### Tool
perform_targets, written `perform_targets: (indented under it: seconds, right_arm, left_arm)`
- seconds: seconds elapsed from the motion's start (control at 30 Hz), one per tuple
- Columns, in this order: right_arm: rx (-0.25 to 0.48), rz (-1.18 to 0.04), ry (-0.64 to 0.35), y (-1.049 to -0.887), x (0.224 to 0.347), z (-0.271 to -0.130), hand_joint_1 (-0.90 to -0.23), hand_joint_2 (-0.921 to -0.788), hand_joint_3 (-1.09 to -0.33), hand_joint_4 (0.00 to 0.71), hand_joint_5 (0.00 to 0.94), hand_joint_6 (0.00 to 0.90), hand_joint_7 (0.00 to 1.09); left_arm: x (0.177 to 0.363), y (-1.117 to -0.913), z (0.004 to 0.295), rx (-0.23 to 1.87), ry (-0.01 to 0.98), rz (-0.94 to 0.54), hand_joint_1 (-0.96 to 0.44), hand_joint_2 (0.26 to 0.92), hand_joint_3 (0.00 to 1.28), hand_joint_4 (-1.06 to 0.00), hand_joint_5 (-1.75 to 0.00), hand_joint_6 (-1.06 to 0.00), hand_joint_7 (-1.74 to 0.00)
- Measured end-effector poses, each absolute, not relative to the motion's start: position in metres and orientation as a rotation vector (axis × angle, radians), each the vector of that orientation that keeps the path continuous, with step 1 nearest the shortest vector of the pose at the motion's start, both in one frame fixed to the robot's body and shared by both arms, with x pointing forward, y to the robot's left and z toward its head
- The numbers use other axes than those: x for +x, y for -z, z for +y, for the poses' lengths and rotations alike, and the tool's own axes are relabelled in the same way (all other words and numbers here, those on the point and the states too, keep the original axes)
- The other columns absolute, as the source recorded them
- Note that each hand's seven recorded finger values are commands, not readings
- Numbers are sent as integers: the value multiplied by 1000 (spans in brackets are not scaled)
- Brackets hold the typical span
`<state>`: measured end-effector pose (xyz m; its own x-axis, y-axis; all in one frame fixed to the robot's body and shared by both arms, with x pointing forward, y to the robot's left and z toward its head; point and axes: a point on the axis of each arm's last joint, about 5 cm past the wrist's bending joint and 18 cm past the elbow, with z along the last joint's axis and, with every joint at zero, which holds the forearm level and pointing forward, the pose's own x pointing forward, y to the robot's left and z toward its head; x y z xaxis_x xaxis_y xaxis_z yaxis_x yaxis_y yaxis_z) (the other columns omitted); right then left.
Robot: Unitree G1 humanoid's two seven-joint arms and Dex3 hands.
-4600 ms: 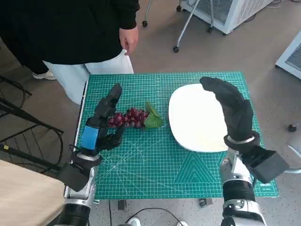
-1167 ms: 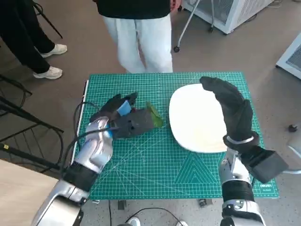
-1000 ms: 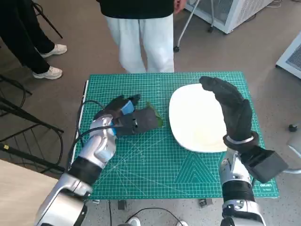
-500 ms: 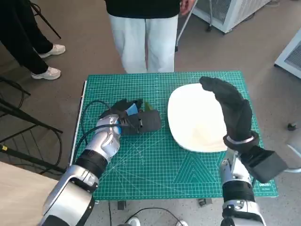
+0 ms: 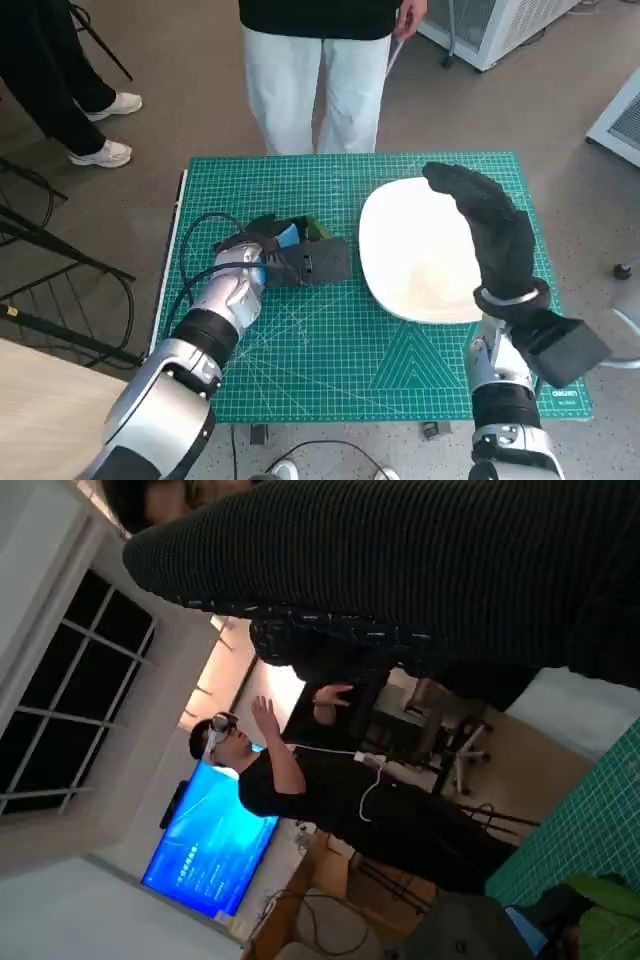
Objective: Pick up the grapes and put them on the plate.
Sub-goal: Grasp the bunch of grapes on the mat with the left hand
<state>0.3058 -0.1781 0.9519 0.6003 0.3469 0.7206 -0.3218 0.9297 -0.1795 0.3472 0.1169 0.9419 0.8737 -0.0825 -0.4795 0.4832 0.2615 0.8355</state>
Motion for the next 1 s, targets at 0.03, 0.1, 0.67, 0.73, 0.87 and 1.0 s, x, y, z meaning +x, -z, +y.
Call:
perform_targets:
  seconds: [0.03,0.1,0.67,0.73,0.87,1.0]
  right_arm:
    - [-32,-842,-388,-952,306,-178,-543,-921,-635,227,0,34,302]
    - [-32,-841,-388,-952,306,-178,-542,-921,-635,226,0,34,300]
    - [-34,-843,-394,-953,306,-178,-538,-921,-633,225,0,39,294]
    - [-34,-843,-394,-953,306,-178,-538,-921,-633,225,0,39,293]
    - [-33,-841,-395,-953,306,-178,-538,-921,-633,224,0,39,292]
    - [-33,-840,-396,-953,306,-178,-537,-921,-634,224,0,39,290]
  left_arm:
    - [347,-941,117,1253,395,368,-154,761,17,-197,-320,-343,-60]
    - [347,-941,116,1247,391,355,-56,751,39,-335,-908,-386,-56]
    - [344,-934,112,1398,307,239,104,863,340,-472,-1419,-482,-1074]
    - [343,-933,111,1434,300,230,52,893,325,-420,-1483,-442,-1222]
    - [343,-932,110,1465,293,229,18,914,342,-330,-1674,-429,-1217]
    - [343,-931,110,1467,292,233,11,920,347,-303,-1730,-432,-1204]
